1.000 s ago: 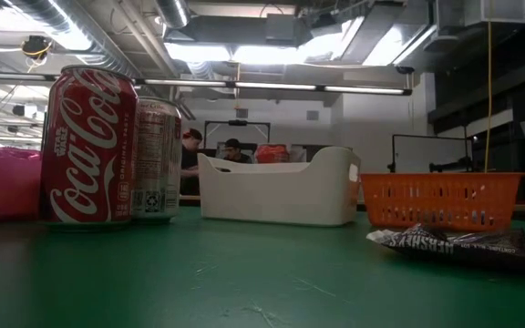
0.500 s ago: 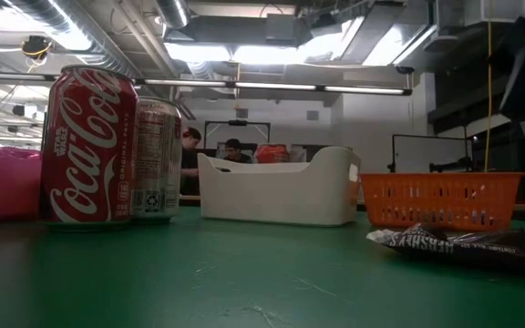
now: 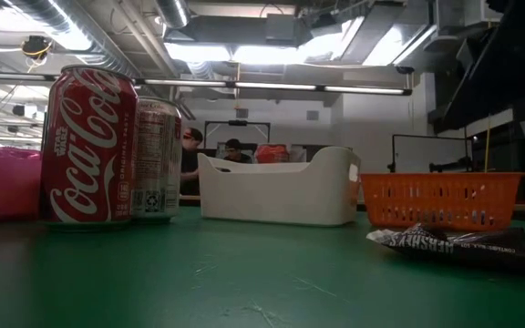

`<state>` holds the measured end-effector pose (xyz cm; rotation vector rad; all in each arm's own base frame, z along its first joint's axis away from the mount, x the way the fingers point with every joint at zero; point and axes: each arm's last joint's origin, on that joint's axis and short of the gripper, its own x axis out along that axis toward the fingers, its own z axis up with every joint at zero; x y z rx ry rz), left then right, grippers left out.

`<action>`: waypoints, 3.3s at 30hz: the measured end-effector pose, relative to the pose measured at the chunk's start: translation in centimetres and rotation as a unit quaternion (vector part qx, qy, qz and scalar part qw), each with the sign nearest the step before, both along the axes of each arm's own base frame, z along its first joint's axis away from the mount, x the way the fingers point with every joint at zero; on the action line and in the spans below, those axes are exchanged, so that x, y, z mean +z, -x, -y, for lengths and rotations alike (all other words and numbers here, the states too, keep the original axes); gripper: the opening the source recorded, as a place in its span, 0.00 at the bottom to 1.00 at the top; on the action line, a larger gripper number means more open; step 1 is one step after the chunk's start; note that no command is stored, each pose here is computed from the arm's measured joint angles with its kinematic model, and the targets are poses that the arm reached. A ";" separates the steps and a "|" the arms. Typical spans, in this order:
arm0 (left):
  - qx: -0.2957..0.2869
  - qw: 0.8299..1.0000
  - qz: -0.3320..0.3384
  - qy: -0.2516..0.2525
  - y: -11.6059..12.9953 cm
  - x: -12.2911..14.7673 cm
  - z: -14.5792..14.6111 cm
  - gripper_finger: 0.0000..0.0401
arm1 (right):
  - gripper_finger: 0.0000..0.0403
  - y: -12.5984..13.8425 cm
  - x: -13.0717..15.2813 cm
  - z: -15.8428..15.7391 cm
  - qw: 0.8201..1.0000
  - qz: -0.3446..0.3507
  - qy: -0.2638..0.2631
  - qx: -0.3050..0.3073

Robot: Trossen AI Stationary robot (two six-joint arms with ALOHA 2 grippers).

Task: Sort candy
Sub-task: Put the brown chocolate bar into the black bin

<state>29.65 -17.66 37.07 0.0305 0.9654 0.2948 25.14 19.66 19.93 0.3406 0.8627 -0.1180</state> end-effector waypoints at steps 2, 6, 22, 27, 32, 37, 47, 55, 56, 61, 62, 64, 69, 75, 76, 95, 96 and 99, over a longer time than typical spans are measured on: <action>0.000 1.000 0.007 0.005 -0.1 0.1 0.1 0.35 | 0.60 0.0 0.0 0.0 1.000 0.000 0.000 -0.001; 0.000 1.000 0.025 0.017 -0.4 0.2 0.3 0.35 | 0.60 -0.1 0.1 -0.1 1.000 0.009 -0.007 -0.001; 0.001 0.995 0.081 0.052 -1.3 0.8 0.9 0.35 | 0.60 -2.2 -4.4 -1.6 0.999 0.021 0.015 -0.018; 0.002 0.994 0.089 0.058 -1.5 0.9 1.0 0.35 | 0.60 -2.4 -5.9 -1.8 1.000 0.005 0.026 -0.016; 0.002 0.994 0.090 0.058 -1.5 0.9 1.0 0.35 | 0.60 -2.6 -7.0 -2.1 1.000 -0.004 0.023 -0.011; 0.002 0.994 0.090 0.058 -1.5 0.9 1.0 0.35 | 0.60 -2.8 -7.9 -2.3 1.000 -0.006 0.023 -0.010; 0.002 0.994 0.090 0.058 -1.5 0.9 1.0 0.35 | 0.50 -2.7 -8.0 -2.2 0.999 -0.011 0.028 -0.010; 0.002 0.994 0.090 0.058 -1.5 0.9 1.0 0.35 | 0.28 -2.6 -8.1 -2.0 0.999 -0.016 0.044 -0.012; 0.002 0.994 0.090 0.058 -1.5 0.9 1.0 0.35 | 0.26 -2.6 -8.1 -2.0 0.999 -0.016 0.045 -0.012; 0.000 0.994 0.089 0.059 -1.5 0.9 1.0 0.35 | 0.21 -2.6 -8.1 -2.0 0.999 -0.013 0.045 -0.014; 0.000 0.994 0.088 0.060 -1.5 0.9 1.0 0.35 | 0.21 -2.6 -8.1 -2.0 0.999 -0.013 0.045 -0.014; -0.001 0.994 0.088 0.060 -1.5 0.9 1.0 0.35 | 0.22 -2.6 -8.1 -2.0 0.999 -0.013 0.046 -0.013; -0.002 0.994 0.087 0.060 -1.5 0.9 1.0 0.35 | 0.21 -2.6 -7.8 -2.0 0.999 -0.014 0.048 -0.003; -0.011 0.995 0.075 0.072 -1.4 0.7 1.1 0.35 | 0.20 -2.2 -5.6 -1.8 0.999 -0.001 0.040 0.022; -0.012 0.994 0.074 0.073 -1.3 0.7 1.2 0.35 | 0.20 -2.2 -5.1 -1.7 0.999 0.004 0.037 0.024; -0.217 0.972 0.069 -0.064 -4.8 -2.2 4.2 0.35 | 0.20 0.4 6.1 0.5 0.985 0.141 -0.064 0.075; -0.233 0.967 0.068 -0.078 -5.2 -2.5 4.4 0.35 | 0.20 0.5 6.5 0.6 0.984 0.148 -0.070 0.076; -0.265 0.954 0.074 -0.120 -6.2 -3.3 4.9 0.35 | 0.20 0.6 7.2 0.6 0.979 0.162 -0.088 0.082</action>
